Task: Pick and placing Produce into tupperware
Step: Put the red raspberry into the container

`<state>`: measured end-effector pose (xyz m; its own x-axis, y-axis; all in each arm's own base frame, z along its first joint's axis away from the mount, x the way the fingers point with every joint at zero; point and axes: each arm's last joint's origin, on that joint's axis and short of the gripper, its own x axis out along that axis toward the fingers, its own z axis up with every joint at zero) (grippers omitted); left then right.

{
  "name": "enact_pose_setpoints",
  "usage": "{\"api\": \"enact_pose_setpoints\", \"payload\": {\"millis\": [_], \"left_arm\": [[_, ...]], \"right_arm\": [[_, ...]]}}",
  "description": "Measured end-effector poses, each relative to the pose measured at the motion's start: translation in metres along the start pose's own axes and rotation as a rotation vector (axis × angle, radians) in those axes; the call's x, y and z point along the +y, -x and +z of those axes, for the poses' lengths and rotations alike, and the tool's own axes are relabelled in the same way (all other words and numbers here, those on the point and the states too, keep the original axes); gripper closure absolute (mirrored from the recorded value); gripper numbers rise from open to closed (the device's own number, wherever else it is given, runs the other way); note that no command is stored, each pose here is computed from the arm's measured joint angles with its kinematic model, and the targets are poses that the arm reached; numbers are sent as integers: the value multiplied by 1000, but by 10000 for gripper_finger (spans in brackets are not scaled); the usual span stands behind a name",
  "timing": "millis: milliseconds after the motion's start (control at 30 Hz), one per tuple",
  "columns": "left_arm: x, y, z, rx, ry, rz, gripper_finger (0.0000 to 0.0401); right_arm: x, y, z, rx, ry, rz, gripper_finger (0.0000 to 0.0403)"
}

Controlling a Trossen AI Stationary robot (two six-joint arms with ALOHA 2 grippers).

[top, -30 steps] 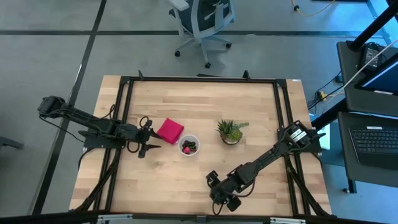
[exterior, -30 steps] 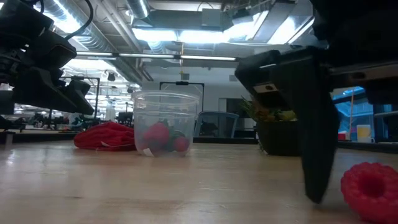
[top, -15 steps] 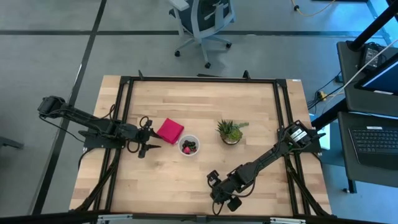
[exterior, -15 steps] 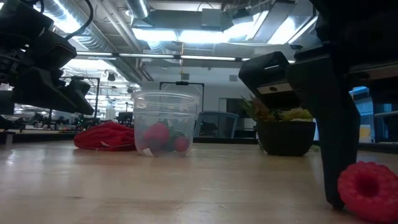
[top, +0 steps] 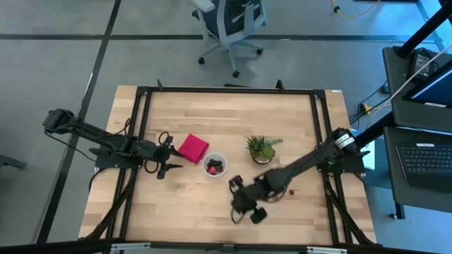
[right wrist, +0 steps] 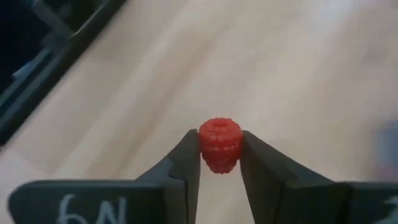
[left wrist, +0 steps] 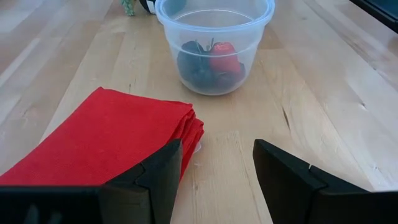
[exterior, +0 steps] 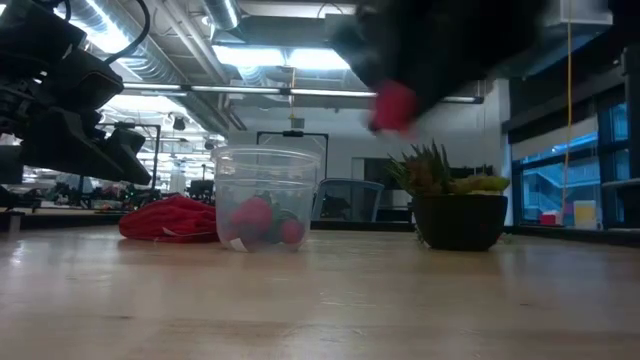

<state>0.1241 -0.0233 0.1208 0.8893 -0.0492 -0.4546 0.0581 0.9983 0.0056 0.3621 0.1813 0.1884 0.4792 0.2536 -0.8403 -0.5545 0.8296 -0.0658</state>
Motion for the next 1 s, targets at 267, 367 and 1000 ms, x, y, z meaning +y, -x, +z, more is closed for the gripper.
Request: {"api": "enact_pose_setpoints", "payload": {"millis": [267,367,1000], "left_arm": [[0,0,0,0,0,0,209],[0,0,0,1,0,0,209],[0,0,-1,15,1,1,209]], "right_arm": [[-80,66,32,45,-74,-175,306],[-110,88,36,28,-131,-218,306],[-182,36,6,-1,-212,-170,306]]}}
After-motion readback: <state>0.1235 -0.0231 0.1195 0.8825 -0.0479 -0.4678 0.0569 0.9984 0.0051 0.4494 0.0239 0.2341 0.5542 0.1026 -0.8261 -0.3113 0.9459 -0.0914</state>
